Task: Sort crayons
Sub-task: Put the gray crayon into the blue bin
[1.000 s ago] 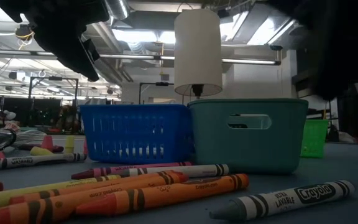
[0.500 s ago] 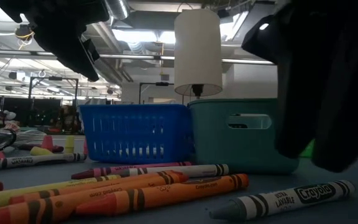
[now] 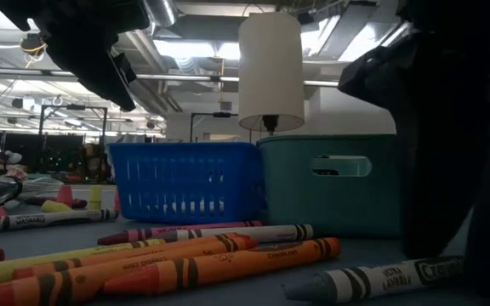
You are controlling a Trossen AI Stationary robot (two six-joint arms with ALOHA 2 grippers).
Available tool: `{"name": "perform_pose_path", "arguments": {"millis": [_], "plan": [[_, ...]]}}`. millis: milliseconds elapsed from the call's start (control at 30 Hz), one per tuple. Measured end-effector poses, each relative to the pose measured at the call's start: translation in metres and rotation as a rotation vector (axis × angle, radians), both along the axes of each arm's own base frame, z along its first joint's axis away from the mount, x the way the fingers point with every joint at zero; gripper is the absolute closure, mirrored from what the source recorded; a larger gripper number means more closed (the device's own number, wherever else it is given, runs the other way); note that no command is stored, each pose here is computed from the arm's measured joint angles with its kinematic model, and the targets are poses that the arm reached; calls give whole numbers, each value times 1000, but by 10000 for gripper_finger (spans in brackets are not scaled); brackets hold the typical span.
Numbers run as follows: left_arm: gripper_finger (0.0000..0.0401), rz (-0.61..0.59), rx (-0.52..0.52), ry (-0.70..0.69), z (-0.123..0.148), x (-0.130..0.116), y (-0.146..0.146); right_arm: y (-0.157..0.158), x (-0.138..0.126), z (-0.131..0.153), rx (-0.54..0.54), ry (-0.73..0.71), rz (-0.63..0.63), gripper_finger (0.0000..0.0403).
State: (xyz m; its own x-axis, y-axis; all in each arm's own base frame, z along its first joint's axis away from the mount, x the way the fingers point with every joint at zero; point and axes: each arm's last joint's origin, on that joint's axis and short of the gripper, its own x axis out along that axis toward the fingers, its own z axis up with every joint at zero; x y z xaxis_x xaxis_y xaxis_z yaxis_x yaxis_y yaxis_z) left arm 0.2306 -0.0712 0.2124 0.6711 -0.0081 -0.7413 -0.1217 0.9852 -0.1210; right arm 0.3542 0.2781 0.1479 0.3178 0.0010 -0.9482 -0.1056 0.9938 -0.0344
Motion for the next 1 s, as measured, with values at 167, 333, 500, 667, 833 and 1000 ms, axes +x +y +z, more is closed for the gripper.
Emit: {"name": "perform_pose_path", "arguments": {"millis": [167,333,500,667,833,1000], "plan": [[312,-3,0,0,0,0,-1,-2,2,-2,26,30,-3,283],[312,-19,1,0,0,-2,-4,-3,2,-2,60,59,4,283],[312,-38,1,0,0,-3,-9,-3,2,-2,60,59,4,295],[313,-56,1,-1,0,-4,-13,-3,2,-2,60,60,5,345],[313,-86,0,0,0,-7,-20,-3,2,-2,57,61,4,390],[313,-129,-1,0,0,-11,-29,-3,1,-1,57,62,5,390]]}}
